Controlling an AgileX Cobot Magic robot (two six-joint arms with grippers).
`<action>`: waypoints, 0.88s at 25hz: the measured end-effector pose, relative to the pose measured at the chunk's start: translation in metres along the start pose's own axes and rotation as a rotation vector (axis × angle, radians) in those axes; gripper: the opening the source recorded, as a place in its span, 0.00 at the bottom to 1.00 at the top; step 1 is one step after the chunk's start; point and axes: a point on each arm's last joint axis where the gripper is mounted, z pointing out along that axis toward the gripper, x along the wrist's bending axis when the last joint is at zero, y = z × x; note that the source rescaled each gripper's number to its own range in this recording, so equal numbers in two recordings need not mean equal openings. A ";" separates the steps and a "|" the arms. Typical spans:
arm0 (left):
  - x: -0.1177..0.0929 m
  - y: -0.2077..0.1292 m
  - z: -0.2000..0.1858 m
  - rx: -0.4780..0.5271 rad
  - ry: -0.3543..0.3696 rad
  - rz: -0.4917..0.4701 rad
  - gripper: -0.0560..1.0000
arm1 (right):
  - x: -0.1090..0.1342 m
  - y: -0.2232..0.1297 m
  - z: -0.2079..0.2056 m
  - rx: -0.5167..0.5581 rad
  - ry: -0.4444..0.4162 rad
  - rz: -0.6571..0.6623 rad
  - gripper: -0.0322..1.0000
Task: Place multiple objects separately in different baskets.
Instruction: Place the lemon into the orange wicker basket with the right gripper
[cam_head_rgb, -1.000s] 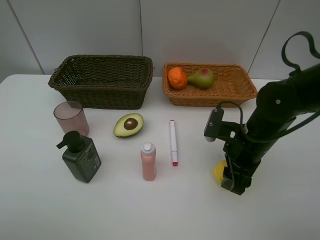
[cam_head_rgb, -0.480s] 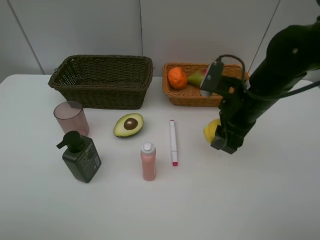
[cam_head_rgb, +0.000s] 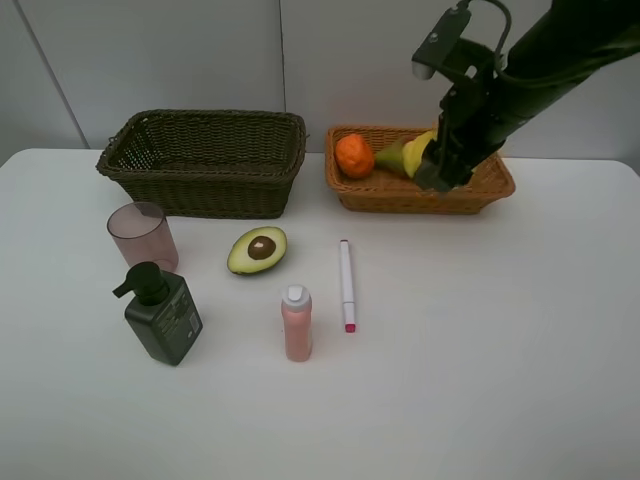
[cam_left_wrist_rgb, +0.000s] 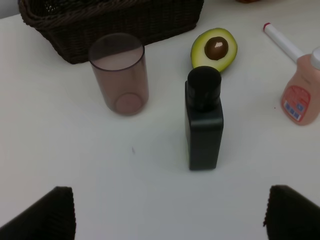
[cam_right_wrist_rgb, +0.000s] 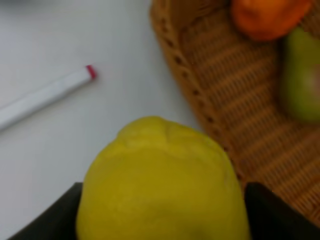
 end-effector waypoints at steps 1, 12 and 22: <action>0.000 0.000 0.000 0.000 0.000 0.000 1.00 | -0.007 -0.001 0.001 -0.017 -0.026 0.016 0.58; 0.000 0.000 0.000 0.000 0.000 0.000 1.00 | -0.062 -0.038 0.043 -0.073 -0.215 0.171 0.58; 0.000 0.000 0.000 0.000 0.000 0.000 1.00 | -0.076 -0.063 0.092 -0.122 -0.300 0.330 0.58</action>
